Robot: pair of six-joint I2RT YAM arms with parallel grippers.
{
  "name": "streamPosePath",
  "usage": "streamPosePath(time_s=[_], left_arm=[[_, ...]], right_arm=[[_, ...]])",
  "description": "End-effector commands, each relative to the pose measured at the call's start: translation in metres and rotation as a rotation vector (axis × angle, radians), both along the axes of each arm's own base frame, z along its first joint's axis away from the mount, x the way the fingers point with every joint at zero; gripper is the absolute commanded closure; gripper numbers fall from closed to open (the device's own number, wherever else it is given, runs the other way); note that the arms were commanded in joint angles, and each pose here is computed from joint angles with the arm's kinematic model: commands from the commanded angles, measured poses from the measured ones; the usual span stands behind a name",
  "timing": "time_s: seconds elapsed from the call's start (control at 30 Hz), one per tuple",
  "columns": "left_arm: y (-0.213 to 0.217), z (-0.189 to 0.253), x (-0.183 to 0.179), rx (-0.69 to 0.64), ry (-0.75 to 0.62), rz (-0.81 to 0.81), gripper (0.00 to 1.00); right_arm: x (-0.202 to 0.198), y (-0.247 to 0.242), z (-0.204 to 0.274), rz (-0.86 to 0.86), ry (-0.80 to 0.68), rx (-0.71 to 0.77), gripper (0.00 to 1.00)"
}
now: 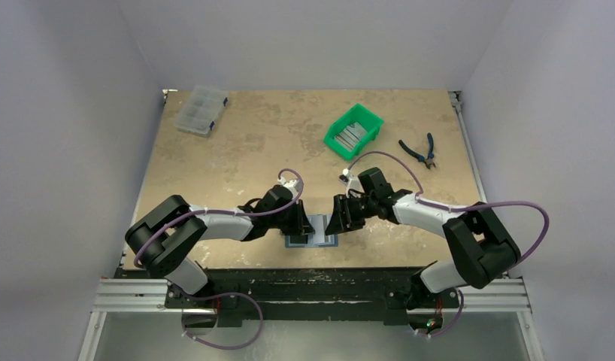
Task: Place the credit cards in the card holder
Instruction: Turn over the card slot in the card holder.
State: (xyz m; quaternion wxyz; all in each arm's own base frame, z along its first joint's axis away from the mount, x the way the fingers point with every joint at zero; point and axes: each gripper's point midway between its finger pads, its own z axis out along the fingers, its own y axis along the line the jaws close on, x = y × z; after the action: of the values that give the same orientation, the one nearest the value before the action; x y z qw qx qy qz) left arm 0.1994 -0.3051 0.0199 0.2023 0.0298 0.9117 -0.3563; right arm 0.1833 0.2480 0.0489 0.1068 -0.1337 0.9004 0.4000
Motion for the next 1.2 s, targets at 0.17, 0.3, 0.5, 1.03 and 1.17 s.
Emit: streamPosePath(time_s=[0.17, 0.3, 0.5, 1.03, 1.17], left_arm=[[0.020, -0.023, -0.008, 0.084, 0.032, 0.024, 1.00], [0.021, -0.024, -0.008, 0.084, 0.032, 0.025, 1.00], [0.021, -0.024, -0.009, 0.084, 0.034, 0.025, 1.00], [0.022, -0.025, -0.011, 0.078, 0.036, 0.024, 1.00], [0.023, -0.025, -0.011, 0.079, 0.036, 0.023, 1.00]], right_arm=[[0.007, 0.012, 0.009, 0.013, -0.010, 0.063, 0.53], [0.005, 0.016, 0.006, 0.019, 0.000, 0.067, 0.54], [0.002, 0.023, 0.007, 0.030, 0.006, 0.084, 0.56], [-0.003, 0.019, 0.006, 0.000, 0.002, 0.071, 0.54], [-0.006, 0.014, 0.004, -0.013, -0.005, 0.062, 0.53]])
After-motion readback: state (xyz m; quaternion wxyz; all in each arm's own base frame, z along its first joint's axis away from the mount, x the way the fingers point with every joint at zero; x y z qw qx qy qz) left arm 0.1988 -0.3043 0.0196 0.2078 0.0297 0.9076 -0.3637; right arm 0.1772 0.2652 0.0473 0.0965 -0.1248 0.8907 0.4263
